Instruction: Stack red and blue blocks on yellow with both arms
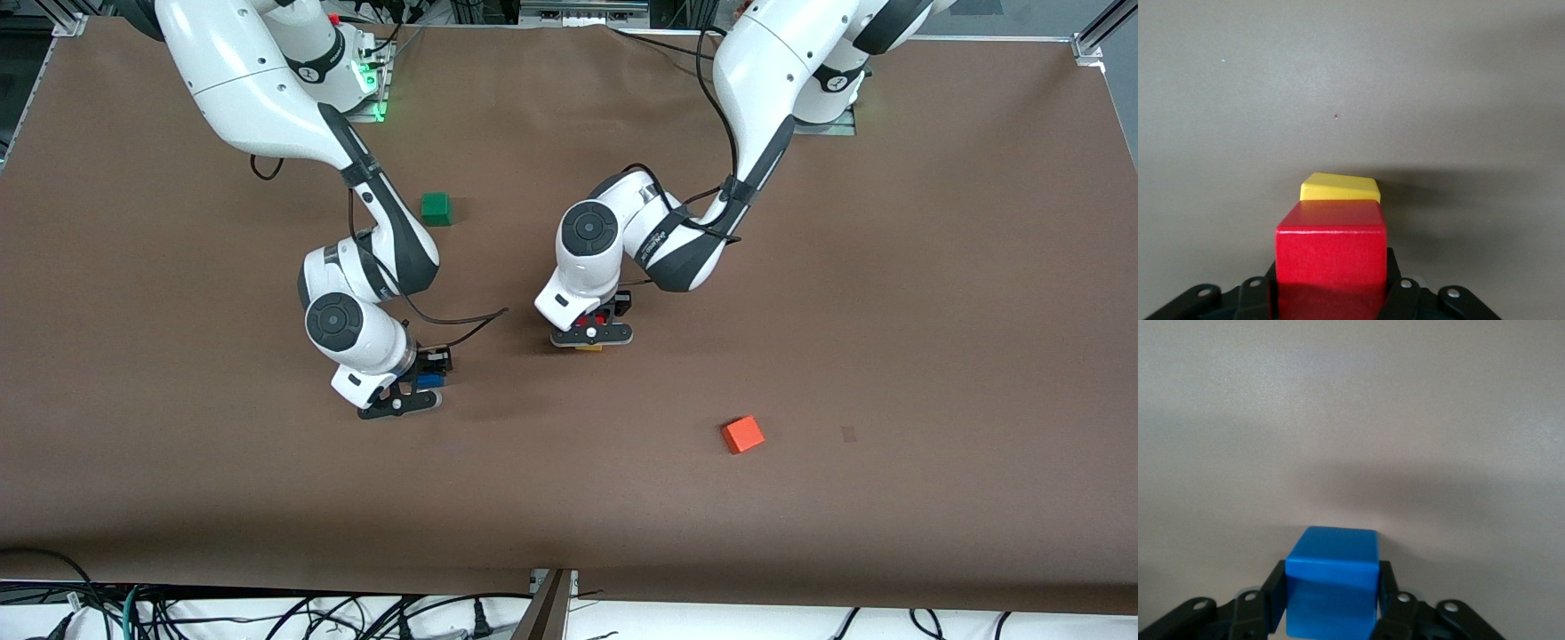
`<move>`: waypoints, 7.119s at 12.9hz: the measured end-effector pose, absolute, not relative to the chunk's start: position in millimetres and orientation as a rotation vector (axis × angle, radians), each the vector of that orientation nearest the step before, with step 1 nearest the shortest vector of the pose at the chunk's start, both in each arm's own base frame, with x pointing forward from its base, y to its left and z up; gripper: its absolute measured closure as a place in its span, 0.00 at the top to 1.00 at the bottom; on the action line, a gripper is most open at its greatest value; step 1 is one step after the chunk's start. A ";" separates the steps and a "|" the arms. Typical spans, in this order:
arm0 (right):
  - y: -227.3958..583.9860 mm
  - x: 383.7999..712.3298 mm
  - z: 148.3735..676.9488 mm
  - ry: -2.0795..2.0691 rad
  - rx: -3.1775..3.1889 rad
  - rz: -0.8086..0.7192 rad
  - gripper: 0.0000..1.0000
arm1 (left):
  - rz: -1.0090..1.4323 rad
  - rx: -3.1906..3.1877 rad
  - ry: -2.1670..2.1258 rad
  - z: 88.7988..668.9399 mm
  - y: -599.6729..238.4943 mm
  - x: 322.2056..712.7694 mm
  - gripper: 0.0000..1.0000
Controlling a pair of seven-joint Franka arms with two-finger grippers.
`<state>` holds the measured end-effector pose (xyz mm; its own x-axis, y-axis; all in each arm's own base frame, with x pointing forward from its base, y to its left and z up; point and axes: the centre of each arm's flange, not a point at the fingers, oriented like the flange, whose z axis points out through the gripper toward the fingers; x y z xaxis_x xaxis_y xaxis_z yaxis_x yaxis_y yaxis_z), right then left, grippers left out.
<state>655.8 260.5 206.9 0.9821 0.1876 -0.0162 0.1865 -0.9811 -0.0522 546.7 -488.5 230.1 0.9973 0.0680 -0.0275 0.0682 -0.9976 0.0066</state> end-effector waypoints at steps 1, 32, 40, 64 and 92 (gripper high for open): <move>260.1 655.9 206.8 -0.288 -3.076 0.033 0.56 | -0.041 3.131 0.106 229.9 -489.0 546.6 0.56; 533.7 549.0 326.8 0.023 -3.028 -0.006 0.56 | -0.107 3.188 0.351 590.9 -4.9 647.4 1.00; 535.8 552.6 316.8 -0.013 -3.042 -0.076 0.56 | -0.174 3.126 0.351 604.9 26.6 588.7 1.00; 541.1 555.7 329.7 -0.053 -3.039 -0.164 1.00 | -0.166 3.131 0.276 590.2 7.0 602.7 1.00; 120.0 550.8 611.0 -0.224 -3.112 0.043 1.00 | -0.164 3.131 0.276 590.1 7.1 603.8 1.00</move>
<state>550.8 120.0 611.0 0.9894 0.1432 -0.0260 0.1426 -0.9895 -0.0231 603.8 7.1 590.1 0.9792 0.1747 -0.1032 0.1742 -0.9846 -0.0146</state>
